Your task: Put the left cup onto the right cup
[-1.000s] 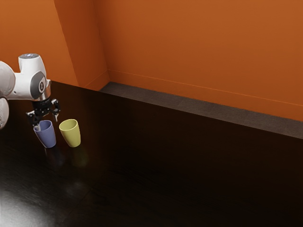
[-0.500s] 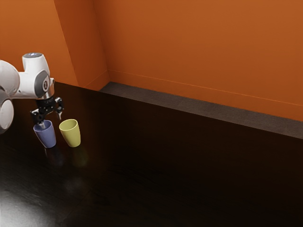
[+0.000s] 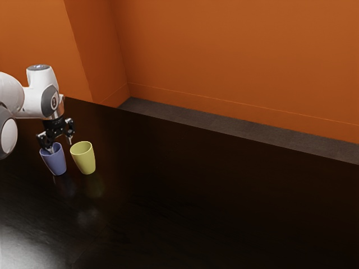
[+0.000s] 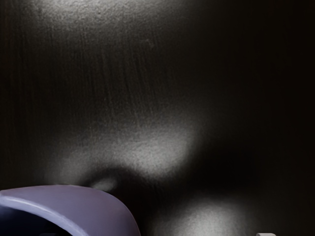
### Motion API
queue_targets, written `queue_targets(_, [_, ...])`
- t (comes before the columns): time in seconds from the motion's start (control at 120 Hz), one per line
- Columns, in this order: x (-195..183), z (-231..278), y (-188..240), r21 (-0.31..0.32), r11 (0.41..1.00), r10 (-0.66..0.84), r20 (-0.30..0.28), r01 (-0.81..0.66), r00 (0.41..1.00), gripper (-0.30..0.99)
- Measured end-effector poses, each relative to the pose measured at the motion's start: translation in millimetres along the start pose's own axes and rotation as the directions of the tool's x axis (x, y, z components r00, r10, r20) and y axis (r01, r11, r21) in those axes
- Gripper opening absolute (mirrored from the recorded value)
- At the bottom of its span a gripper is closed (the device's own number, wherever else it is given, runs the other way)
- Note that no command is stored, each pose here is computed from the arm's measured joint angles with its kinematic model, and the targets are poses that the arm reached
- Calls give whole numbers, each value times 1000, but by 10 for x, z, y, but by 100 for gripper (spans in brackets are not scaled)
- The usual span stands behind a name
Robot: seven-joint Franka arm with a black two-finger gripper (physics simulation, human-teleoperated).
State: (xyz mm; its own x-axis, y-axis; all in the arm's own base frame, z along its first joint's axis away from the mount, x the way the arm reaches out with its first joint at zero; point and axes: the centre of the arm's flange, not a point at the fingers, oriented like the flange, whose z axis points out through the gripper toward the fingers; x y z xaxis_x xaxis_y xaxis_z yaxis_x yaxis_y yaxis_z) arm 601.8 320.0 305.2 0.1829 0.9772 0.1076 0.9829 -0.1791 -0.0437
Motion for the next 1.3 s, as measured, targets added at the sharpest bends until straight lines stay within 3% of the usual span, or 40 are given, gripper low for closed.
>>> queue_targets(0.808, [62, 137, -47, 2, 1000, -2, 15, 2, 1000, 48])
queue_targets(0.992, [59, 150, -40, -2, 1000, -2, 18, 2, 1000, 27])
queue_targets(1.3, [60, 147, -38, -4, 1000, 2, 18, -2, 1000, 2])
